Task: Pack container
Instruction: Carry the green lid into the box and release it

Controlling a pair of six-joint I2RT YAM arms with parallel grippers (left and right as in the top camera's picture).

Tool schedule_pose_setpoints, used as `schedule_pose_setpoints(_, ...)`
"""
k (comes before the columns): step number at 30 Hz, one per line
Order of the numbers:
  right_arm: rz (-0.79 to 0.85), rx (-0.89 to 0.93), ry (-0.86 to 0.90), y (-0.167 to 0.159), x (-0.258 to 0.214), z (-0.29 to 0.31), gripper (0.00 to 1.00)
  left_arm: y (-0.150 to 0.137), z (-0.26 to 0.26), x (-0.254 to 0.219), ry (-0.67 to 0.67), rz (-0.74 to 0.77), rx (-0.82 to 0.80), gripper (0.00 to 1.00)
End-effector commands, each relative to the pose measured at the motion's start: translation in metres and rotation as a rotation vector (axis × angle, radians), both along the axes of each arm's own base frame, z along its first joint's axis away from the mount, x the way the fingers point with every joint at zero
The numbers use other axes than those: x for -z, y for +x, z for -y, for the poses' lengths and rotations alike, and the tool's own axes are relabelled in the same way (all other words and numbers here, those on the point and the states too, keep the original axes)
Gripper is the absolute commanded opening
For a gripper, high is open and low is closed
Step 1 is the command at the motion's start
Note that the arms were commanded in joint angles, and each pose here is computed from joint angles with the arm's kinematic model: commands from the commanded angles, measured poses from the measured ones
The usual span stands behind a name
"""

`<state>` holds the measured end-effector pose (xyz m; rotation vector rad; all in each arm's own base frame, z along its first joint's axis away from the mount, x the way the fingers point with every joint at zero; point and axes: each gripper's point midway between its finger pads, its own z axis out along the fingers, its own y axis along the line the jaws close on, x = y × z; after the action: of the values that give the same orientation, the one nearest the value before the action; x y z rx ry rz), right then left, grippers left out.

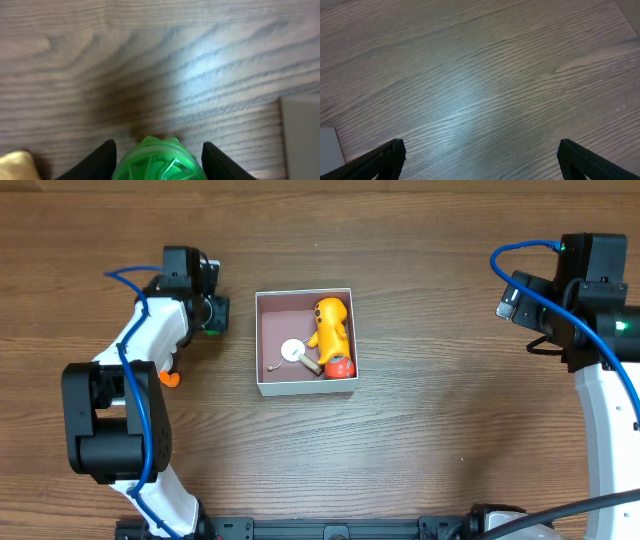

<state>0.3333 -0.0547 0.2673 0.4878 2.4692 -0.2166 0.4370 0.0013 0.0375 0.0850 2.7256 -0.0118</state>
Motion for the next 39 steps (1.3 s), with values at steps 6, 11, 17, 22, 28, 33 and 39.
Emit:
schedule_pose_setpoints(6, 0.013, 0.008, -0.001, 0.001, -0.004, 0.001, 1.00, 0.036, 0.023, -0.091, -0.127, 0.087, 0.042, 0.46)
schedule_pose_setpoints(11, 0.013, 0.008, -0.001, 0.001, -0.004, 0.001, 1.00, 0.042, 0.053, -0.142, -0.287, 0.125, 0.098, 0.51)
schedule_pose_setpoints(17, 0.013, 0.007, -0.001, 0.001, -0.004, 0.001, 1.00, 0.041, 0.099, -0.170, -0.360, 0.153, 0.207, 0.55)
schedule_pose_setpoints(22, 0.013, 0.007, -0.001, 0.001, -0.004, 0.001, 1.00, 0.024, 0.159, -0.171, -0.384, 0.128, 0.334, 0.55)
schedule_pose_setpoints(28, 0.013, 0.008, -0.001, 0.001, -0.004, 0.001, 1.00, 0.005, 0.199, -0.163, -0.313, 0.096, 0.402, 0.55)
schedule_pose_setpoints(33, 0.013, 0.007, -0.001, 0.001, -0.004, 0.001, 1.00, -0.008, 0.196, -0.148, -0.212, 0.041, 0.380, 0.58)
schedule_pose_setpoints(39, 0.013, 0.008, -0.001, 0.001, -0.004, 0.001, 1.00, -0.018, 0.188, -0.120, -0.195, -0.029, 0.334, 0.59)
